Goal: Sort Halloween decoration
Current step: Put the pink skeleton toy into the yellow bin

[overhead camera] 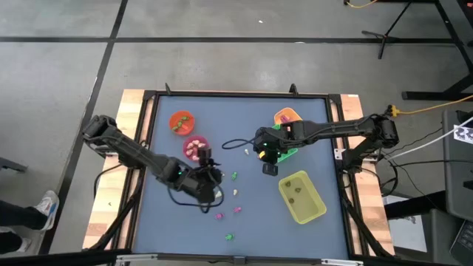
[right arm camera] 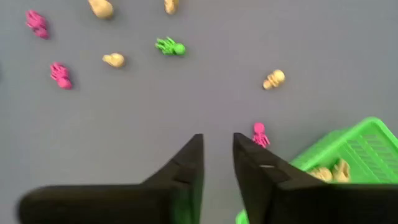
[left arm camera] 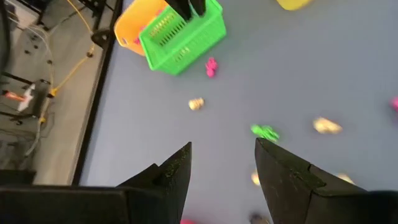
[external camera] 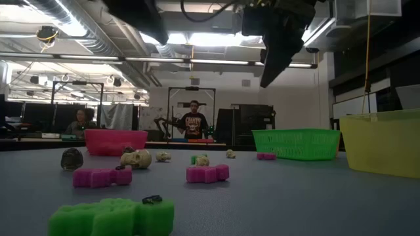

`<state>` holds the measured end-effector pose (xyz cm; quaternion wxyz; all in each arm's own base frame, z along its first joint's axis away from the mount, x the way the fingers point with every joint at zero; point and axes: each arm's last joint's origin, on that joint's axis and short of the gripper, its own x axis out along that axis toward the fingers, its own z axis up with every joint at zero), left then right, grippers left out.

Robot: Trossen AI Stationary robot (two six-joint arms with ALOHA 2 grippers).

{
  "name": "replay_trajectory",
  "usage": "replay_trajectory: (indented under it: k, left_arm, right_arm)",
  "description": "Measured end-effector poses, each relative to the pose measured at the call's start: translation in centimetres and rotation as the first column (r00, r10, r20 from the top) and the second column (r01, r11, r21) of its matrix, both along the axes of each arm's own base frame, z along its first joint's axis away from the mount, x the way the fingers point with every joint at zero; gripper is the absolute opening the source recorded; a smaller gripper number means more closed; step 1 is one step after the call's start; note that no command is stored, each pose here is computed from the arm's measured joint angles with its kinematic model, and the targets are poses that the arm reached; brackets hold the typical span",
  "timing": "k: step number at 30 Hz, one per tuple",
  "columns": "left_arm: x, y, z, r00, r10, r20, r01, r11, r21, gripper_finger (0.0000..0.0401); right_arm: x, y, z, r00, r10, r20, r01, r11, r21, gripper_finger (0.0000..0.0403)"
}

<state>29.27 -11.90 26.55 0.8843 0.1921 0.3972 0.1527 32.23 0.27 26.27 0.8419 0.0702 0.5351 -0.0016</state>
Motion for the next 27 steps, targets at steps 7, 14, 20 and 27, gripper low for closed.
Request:
replay_trajectory:
  k: [7,14,20,27]
  left_arm:
    - [-3.5,-1.4,-1.9,1.000,-0.011,0.006,0.011,0.999,-0.049,0.0160]
    - [-5.6,-1.7,-4.6,0.993,0.057,0.099,-0.050,0.996,-0.079,0.0160]
    - [-6.5,-1.4,-7.1,0.985,0.100,0.138,-0.085,0.990,-0.113,0.0160]
    - [-6.8,-1.2,-8.2,0.981,0.117,0.156,-0.095,0.985,-0.141,0.0160]
  right_arm:
    - [0.9,-0.1,-0.2,0.998,0.031,0.057,-0.030,0.999,-0.030,0.0163]
    - [2.9,-0.2,-3.2,0.992,0.127,0.021,-0.124,0.987,-0.099,0.0183]
    - [3.7,-0.4,-6.5,0.988,0.111,-0.109,-0.129,0.975,-0.183,0.0184]
    - [4.3,-0.7,-9.2,0.977,0.080,-0.197,-0.126,0.964,-0.233,0.0184]
